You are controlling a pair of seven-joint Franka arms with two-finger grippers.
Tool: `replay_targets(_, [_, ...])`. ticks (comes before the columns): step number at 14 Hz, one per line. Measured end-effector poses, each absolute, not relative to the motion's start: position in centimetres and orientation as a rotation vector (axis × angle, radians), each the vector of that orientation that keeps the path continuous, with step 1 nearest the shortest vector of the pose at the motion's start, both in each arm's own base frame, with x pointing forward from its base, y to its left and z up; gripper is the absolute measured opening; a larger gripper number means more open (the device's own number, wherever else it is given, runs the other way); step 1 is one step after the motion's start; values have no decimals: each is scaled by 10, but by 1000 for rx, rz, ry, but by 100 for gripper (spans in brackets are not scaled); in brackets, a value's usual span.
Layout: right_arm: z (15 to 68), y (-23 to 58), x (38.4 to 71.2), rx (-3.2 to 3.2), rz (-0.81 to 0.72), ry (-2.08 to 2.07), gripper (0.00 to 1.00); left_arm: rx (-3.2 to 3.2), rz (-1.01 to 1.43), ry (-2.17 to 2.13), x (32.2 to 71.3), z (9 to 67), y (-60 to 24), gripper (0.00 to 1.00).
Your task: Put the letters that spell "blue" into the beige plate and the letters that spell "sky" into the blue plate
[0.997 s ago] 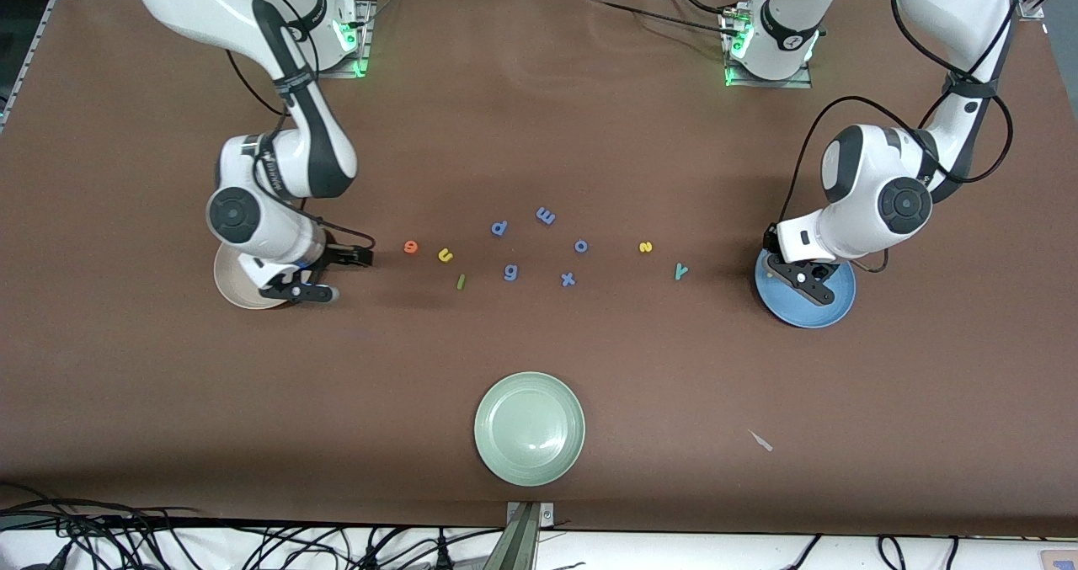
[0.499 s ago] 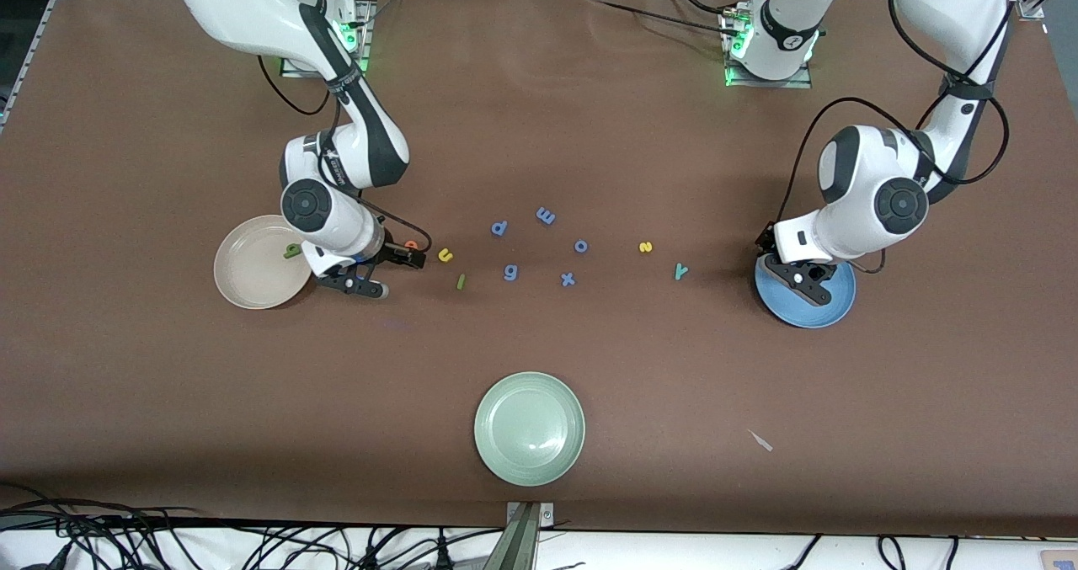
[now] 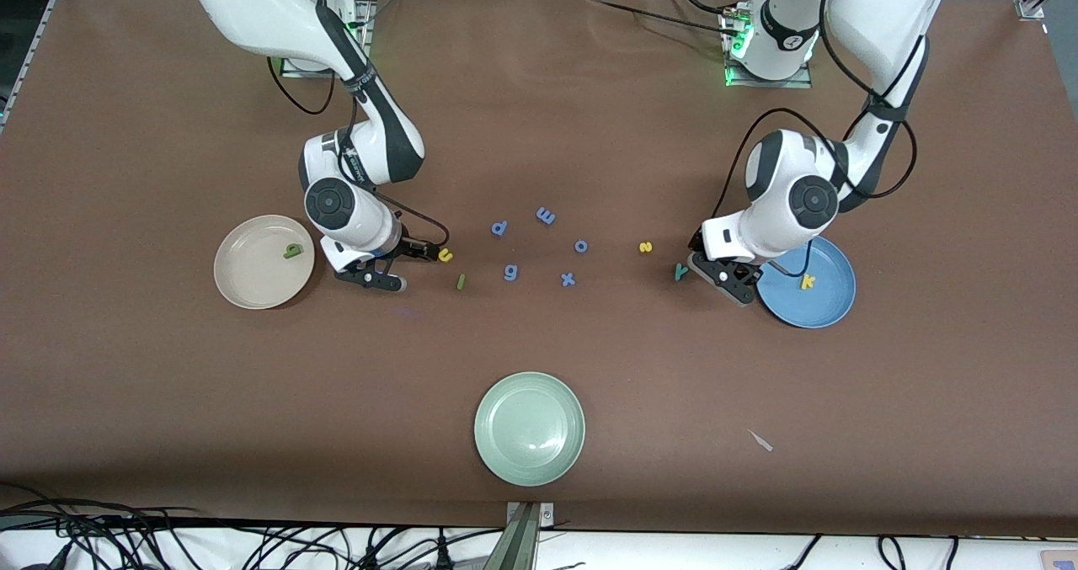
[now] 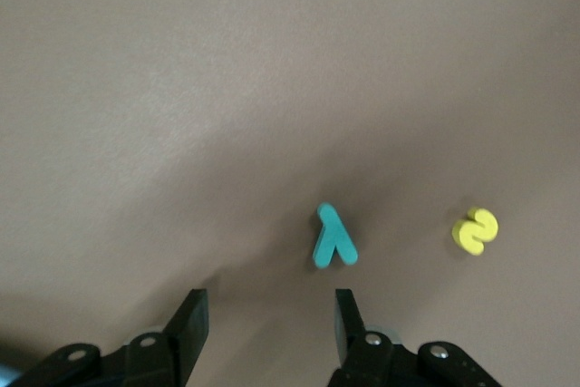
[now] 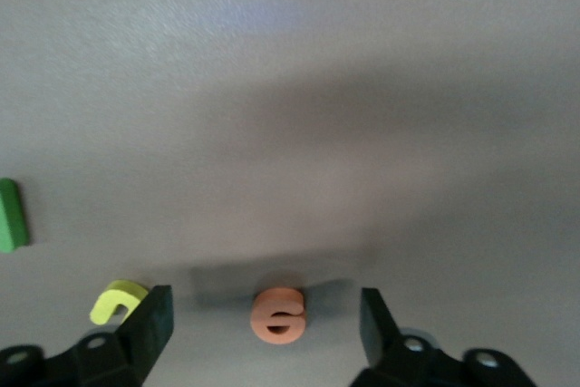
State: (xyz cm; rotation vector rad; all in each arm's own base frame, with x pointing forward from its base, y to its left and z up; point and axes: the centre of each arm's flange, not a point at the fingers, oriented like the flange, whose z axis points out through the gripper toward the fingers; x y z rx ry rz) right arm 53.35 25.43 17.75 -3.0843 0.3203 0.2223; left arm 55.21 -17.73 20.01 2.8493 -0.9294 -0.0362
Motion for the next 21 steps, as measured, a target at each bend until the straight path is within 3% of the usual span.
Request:
replay_targets(1, [175,254,532,-3087,230,320,91,2857,-39,-904,554,198,-182,64])
replay_targets(2, [173,253,530,-3089,236,320,83,2866,-44,-874,554,195,-188,64])
replay_targets(7, [175,252,529,-3089,235,320,30,2884,-34,-823,546,182,-218,64])
replay_targets(11, [178,253,531,-3090,246,301,28,2881,-43,-843,541,170,-226,64])
replay_targets(13, [192,244,542,-3108,334,250,28,2883,-42,-858,541,170,-226,61])
replay_targets(14, [205,228,553,-3117,371,203,28,2886,-40,-879,541,170,-225,52])
replay_targets(16, [230,182,573,-3125,389,106,28,2888,-39,-903,541,170,-226,48])
replay_targets(18, [241,135,581,-3129,419,69,28,2888,-38,-909,542,171,-226,28])
replay_targets(21, [232,85,580,-3141,470,80,28,2888,-33,-909,542,174,-226,27])
